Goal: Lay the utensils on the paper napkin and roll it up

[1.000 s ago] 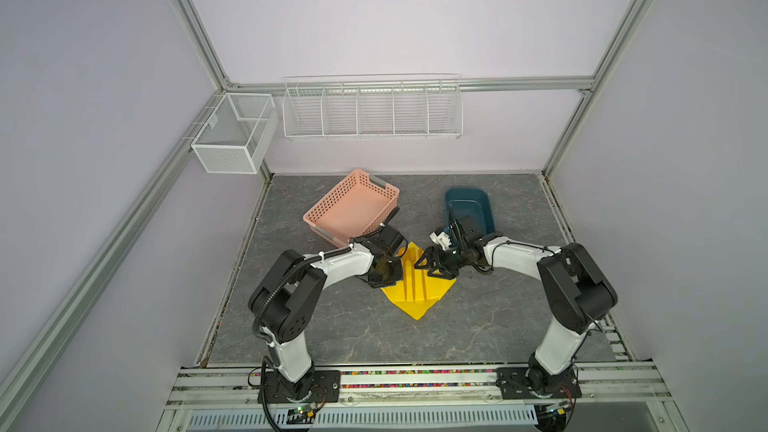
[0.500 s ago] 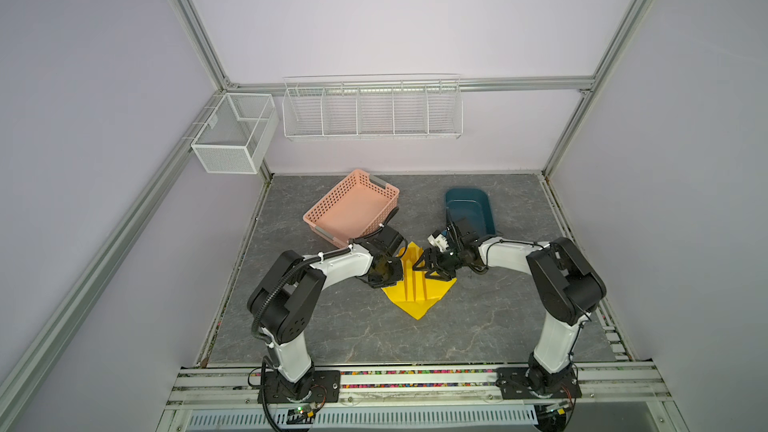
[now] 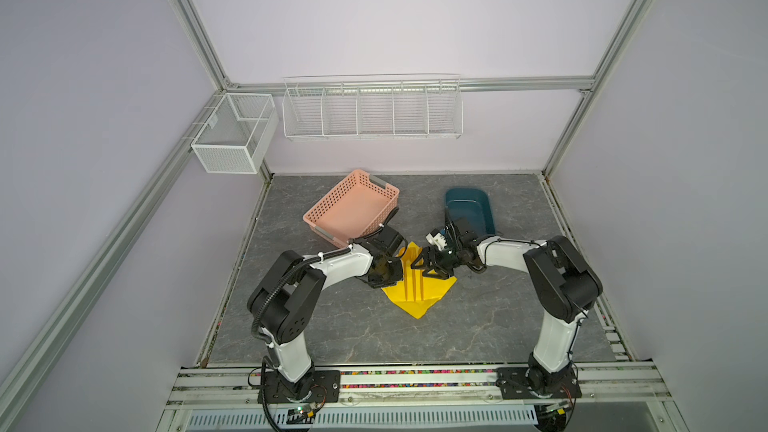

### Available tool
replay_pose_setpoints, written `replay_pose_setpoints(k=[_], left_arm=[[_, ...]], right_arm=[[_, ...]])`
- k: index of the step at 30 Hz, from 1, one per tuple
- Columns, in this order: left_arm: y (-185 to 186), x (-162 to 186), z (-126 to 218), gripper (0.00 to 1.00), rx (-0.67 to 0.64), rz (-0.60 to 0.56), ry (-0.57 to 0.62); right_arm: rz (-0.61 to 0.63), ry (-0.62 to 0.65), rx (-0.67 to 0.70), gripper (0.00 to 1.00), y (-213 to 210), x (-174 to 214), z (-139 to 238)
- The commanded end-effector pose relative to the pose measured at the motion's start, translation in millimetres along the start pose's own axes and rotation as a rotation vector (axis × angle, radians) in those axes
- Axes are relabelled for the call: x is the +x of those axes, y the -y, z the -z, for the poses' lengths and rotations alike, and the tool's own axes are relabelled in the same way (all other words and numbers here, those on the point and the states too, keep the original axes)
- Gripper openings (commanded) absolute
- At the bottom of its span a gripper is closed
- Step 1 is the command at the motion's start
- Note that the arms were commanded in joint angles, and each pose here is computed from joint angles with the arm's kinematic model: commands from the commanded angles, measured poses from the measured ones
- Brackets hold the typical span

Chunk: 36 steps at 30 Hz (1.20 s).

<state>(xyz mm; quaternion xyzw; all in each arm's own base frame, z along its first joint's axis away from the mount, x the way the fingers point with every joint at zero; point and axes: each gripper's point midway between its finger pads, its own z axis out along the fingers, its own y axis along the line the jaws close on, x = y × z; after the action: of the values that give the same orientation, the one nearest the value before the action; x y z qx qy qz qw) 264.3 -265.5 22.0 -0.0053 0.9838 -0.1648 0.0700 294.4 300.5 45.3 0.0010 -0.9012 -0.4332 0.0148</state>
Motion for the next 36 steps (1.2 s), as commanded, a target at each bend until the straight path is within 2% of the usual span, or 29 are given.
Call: replay_pose_setpoints(k=[1, 14, 25, 36], left_arm=[[-15.7, 12.4, -8.5, 0.0, -0.044, 0.005, -0.037], [-17.8, 13.9, -4.9, 0.0, -0.052, 0.006, -0.038], [-19.0, 14.1, -3.5, 0.0, -0.058, 0.008, -0.036], [-19.5, 14.5, -3.2, 0.0, -0.06, 0.009, -0.037]], right_arm=[[-0.001, -0.008, -0.014, 0.66, -4.8, -2.4, -4.0], [0.014, 0.004, -0.016, 0.65, -8.4, -10.9, -5.7], [0.029, 0.041, 0.06, 0.65, 0.8, -18.8, 3.0], [0.026, 0.026, 0.002, 0.65, -5.6, -24.1, -4.9]])
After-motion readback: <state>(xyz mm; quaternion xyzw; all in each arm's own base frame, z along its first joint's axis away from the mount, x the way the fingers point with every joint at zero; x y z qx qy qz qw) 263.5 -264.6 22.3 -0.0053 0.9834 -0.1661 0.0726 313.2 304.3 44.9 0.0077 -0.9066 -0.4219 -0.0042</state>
